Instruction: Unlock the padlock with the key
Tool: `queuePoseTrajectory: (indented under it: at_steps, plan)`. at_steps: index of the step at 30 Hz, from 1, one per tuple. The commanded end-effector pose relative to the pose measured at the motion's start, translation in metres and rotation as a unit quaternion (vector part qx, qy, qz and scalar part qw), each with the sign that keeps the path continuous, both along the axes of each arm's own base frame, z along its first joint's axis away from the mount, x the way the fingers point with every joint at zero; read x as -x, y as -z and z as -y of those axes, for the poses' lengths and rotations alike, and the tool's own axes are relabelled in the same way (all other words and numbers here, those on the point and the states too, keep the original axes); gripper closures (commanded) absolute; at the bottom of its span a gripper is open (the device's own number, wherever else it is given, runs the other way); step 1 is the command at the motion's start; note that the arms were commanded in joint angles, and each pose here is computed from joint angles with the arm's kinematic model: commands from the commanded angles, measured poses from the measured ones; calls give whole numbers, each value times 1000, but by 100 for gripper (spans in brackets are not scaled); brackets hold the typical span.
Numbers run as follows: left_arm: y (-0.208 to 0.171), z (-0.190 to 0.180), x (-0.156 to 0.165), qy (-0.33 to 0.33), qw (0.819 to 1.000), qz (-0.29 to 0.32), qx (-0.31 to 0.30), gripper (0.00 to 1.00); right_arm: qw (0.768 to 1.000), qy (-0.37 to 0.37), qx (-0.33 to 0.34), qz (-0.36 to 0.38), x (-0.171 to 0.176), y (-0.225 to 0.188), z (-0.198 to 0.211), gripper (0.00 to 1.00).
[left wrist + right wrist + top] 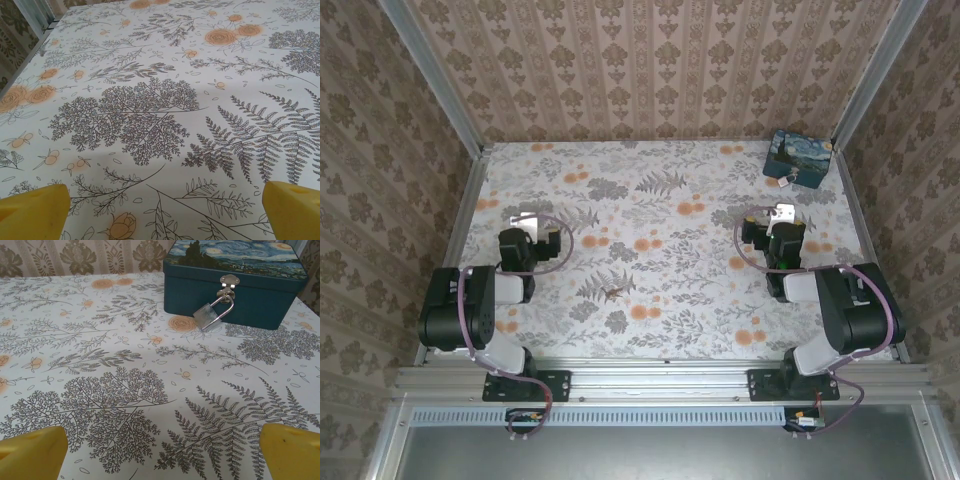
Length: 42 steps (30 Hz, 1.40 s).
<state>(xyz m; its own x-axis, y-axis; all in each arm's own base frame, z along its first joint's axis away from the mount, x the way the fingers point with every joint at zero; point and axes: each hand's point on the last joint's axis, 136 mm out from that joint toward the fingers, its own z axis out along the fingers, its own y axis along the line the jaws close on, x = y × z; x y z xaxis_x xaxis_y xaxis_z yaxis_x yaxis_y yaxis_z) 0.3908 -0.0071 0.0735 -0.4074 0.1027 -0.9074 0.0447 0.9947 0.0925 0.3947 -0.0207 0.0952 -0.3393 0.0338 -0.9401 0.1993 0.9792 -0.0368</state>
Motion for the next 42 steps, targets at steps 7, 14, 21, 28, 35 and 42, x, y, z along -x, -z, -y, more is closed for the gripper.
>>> queuePoseTrajectory:
  at_steps: [7, 14, 21, 28, 35, 42]
  plan:
    - [-21, -3, -10, -2, 999, 33, 0, 0, 1000, 7, -2, 13, 1, -5, 2, 0]
    - [-21, -4, -9, 2, 999, 33, 11, 0, 1000, 8, -2, 14, 1, -5, 2, 0]
    - [-22, -3, -9, 15, 999, 34, 23, 2, 1000, 6, -3, 13, 1, -5, 2, 0]
    - [-78, -15, -24, -61, 998, -20, -3, 0, 995, 86, -36, -32, -6, -82, 31, 0]
    - [-115, 53, -37, -33, 990, -105, -89, 0, 981, 119, -133, -71, -66, -128, 78, 2]
    - [-111, 128, -19, 50, 983, -165, -65, 0, 957, 172, -209, -103, -135, -108, 148, 0]
